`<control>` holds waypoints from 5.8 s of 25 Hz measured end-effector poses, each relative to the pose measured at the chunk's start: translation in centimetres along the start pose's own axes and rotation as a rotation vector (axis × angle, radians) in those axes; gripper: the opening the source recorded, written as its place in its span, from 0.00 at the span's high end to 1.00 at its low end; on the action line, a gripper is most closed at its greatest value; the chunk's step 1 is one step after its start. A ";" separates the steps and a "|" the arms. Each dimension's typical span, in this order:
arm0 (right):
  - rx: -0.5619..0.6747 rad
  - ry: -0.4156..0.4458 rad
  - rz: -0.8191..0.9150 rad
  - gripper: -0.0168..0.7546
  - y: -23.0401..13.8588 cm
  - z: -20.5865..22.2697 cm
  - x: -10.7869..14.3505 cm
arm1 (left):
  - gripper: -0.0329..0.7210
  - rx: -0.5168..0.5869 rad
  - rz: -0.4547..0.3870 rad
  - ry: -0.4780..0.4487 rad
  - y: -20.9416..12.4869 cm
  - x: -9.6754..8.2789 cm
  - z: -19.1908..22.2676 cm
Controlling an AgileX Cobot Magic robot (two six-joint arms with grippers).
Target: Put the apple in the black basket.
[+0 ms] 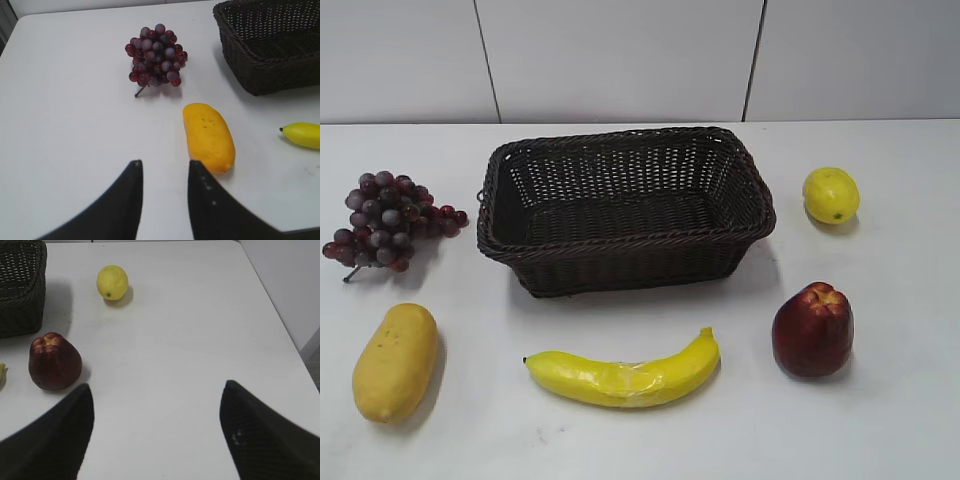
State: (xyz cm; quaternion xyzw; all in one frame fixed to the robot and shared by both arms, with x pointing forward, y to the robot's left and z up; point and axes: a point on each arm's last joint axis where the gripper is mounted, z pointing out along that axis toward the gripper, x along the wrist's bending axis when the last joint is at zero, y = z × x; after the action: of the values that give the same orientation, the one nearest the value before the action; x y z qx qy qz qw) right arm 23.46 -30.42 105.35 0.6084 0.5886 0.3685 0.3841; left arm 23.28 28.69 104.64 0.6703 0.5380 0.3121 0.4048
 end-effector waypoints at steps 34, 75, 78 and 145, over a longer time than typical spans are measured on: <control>-0.038 0.070 -0.018 0.11 4.9 3.7 1.0 | 0.64 0.000 0.000 0.000 0.0 0.0 0.0; 0.918 0.342 -0.387 0.23 0.7 30.2 13.4 | 0.64 0.000 -0.001 -0.001 0.0 0.0 0.0; 0.949 0.343 -0.393 0.23 1.5 29.9 13.5 | 0.64 0.000 -0.001 -0.001 0.0 0.0 0.0; 0.402 0.435 -0.561 0.20 22.2 30.2 22.7 | 0.64 0.000 -0.001 -0.002 0.0 0.0 0.0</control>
State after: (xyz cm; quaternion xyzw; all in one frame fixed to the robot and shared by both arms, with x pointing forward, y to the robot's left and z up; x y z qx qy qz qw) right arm 61.07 -9.00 112.21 0.3952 0.8595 0.2473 0.2098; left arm 23.28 28.67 104.64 0.6702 0.5379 0.3114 0.4055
